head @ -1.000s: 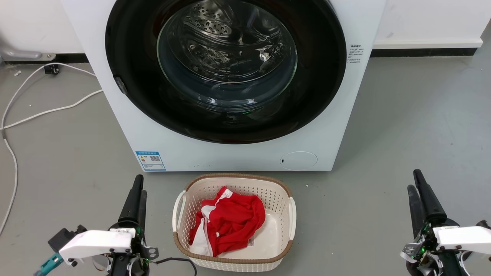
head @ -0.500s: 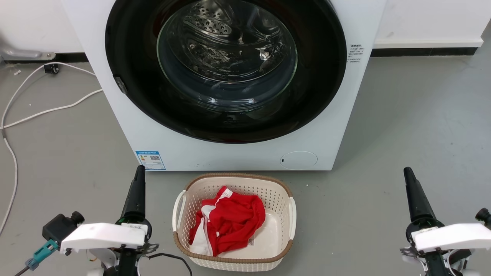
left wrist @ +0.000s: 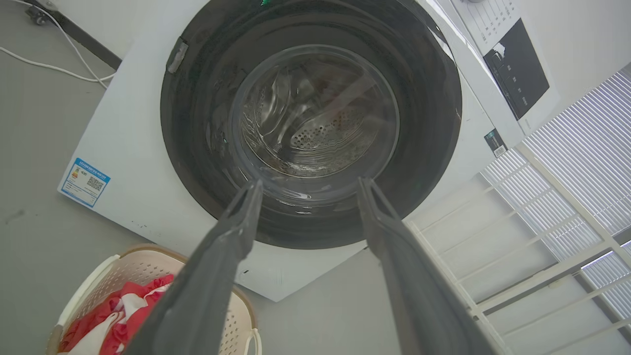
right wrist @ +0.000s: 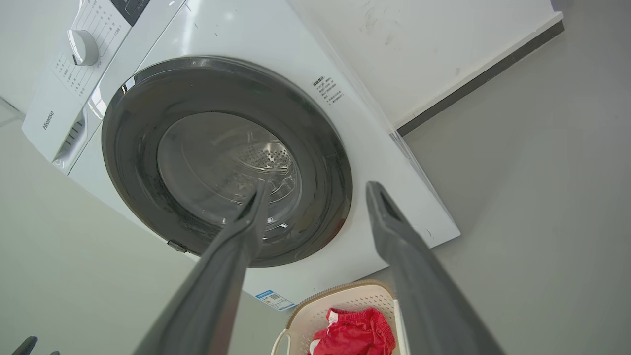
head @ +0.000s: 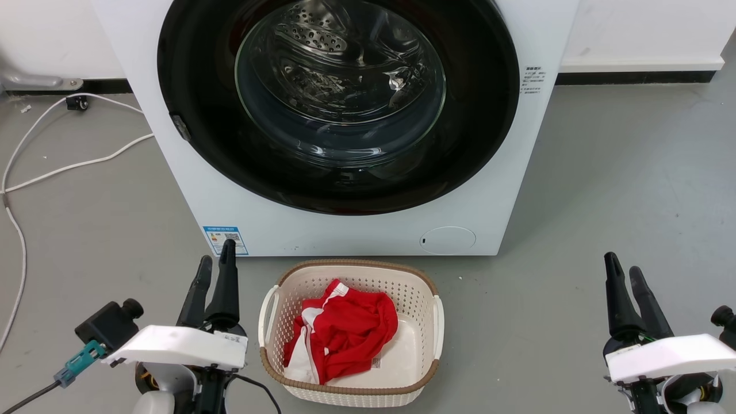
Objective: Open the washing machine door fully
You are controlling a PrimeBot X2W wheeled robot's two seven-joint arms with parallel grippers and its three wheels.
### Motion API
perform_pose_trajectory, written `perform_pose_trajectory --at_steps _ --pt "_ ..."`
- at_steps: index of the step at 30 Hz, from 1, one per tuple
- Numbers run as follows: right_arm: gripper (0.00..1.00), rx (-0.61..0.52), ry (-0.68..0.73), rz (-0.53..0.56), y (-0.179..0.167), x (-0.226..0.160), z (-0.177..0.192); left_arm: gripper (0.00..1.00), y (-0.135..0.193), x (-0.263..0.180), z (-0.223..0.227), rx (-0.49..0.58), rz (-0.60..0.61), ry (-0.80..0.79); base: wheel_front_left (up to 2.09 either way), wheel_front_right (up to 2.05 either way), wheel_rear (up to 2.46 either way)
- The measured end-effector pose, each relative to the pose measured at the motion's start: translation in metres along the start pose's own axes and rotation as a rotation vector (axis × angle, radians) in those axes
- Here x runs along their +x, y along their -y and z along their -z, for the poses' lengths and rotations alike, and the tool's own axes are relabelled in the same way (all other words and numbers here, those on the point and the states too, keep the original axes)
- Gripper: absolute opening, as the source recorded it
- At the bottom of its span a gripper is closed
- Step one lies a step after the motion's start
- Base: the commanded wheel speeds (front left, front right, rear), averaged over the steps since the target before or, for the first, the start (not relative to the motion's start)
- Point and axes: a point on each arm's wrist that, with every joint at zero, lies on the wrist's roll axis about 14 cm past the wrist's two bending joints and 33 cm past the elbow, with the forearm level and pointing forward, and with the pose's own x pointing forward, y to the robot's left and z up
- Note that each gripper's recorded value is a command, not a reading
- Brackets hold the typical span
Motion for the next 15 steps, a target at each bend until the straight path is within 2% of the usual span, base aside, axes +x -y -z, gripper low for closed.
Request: perform_pose_trajectory --at_steps 4,15 --pt "1.0 -0.077 0.001 -0.005 -0.0005 -0.0002 -0.0005 1.0 0.0011 0.0004 0.0036 0.092 0.008 -0.01 0.0 0.0 0.0" --pt "1.0 -0.229 -0.011 -0.014 -0.0006 -0.0027 0.0009 1.0 0.0051 0.0018 0.008 0.259 0.028 -0.015 0.0 0.0 0.0"
